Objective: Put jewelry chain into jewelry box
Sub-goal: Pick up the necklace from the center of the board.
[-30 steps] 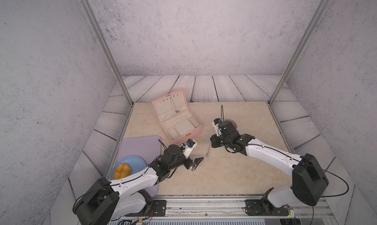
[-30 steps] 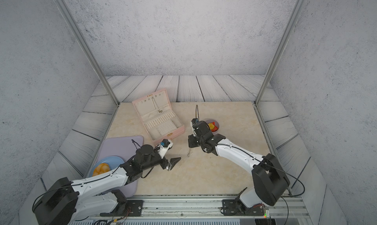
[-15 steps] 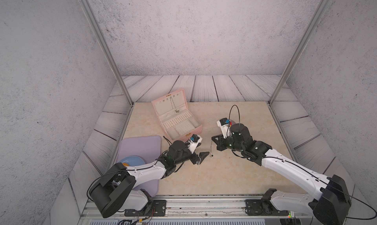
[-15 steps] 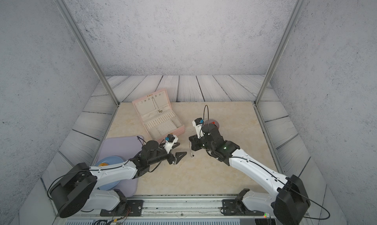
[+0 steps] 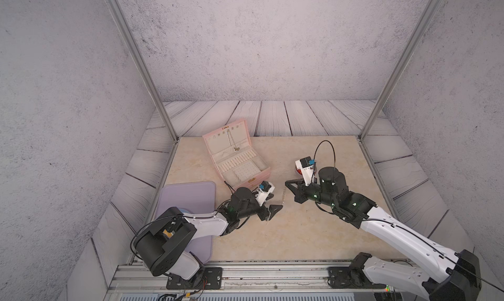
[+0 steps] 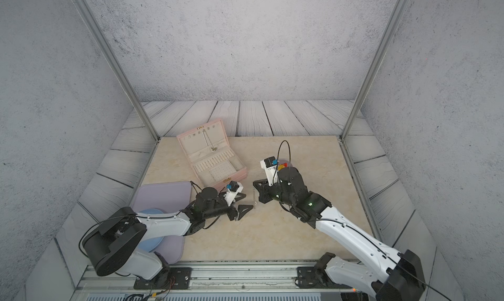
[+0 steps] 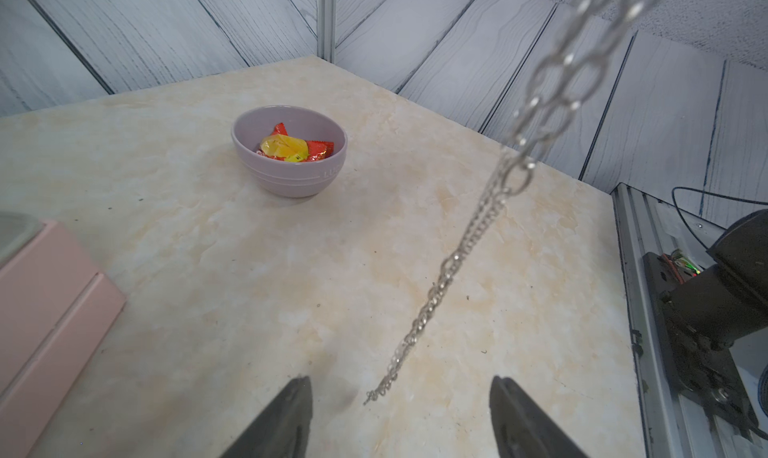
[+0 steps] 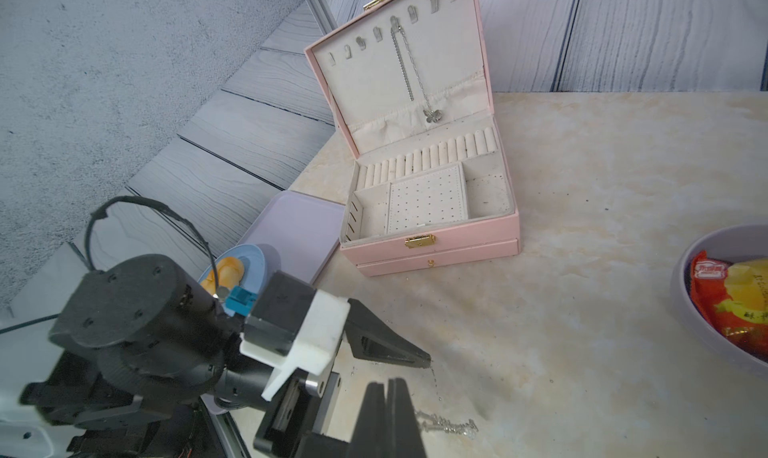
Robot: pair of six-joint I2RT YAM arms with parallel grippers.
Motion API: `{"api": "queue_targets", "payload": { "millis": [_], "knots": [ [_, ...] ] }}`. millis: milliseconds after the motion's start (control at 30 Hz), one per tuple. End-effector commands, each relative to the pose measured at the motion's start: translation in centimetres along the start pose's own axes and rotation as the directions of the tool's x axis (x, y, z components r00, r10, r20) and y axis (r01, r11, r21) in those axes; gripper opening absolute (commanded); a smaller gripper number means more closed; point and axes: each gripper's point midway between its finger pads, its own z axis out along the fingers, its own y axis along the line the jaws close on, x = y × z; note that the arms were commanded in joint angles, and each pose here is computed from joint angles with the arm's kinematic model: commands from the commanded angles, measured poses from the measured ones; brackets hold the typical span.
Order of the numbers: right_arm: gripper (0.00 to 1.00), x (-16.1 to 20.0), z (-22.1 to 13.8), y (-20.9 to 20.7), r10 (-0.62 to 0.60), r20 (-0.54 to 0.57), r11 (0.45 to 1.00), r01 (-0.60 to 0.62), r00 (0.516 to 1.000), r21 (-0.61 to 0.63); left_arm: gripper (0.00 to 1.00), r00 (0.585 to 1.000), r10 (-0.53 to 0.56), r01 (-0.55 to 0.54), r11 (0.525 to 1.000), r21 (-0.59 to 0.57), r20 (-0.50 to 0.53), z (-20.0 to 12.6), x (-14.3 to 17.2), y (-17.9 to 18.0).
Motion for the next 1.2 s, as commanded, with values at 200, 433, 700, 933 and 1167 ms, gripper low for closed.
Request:
{"api": "queue_targets", "payload": {
  "millis": [200,433,700,933,1167],
  "knots": [
    [0.0,-3.3,-2.5,2.5,-0.03,0.11,0.997,0.038,0.993,-0.069,0.67,0.996,0.05,-0.057,0.993,0.102,0.07,1.5,-0.6,-1.5],
    [0.0,-4.7,-3.8,3.4,-0.031,0.154,0.995,0.045,0.988,-0.089,0.64,0.996,0.05,-0.059,0.991,0.12,0.071,2.5,0.0,-1.8],
    [0.0,-5.7,-4.6,4.0,-0.035,0.182,0.993,0.054,0.983,-0.1,0.54,0.998,0.034,-0.042,0.989,0.144,0.061,3.5,0.5,-2.0],
    [0.0,-6.1,-4.9,4.2,-0.03,0.203,0.992,0.053,0.979,-0.111,0.41,0.998,0.034,-0.041,0.988,0.149,0.051,3.9,0.6,-2.0],
    [0.0,-6.2,-4.9,4.1,-0.027,0.205,0.993,0.05,0.978,-0.106,0.23,0.998,0.039,-0.046,0.988,0.149,0.052,4.0,0.6,-2.2]
  ]
}}
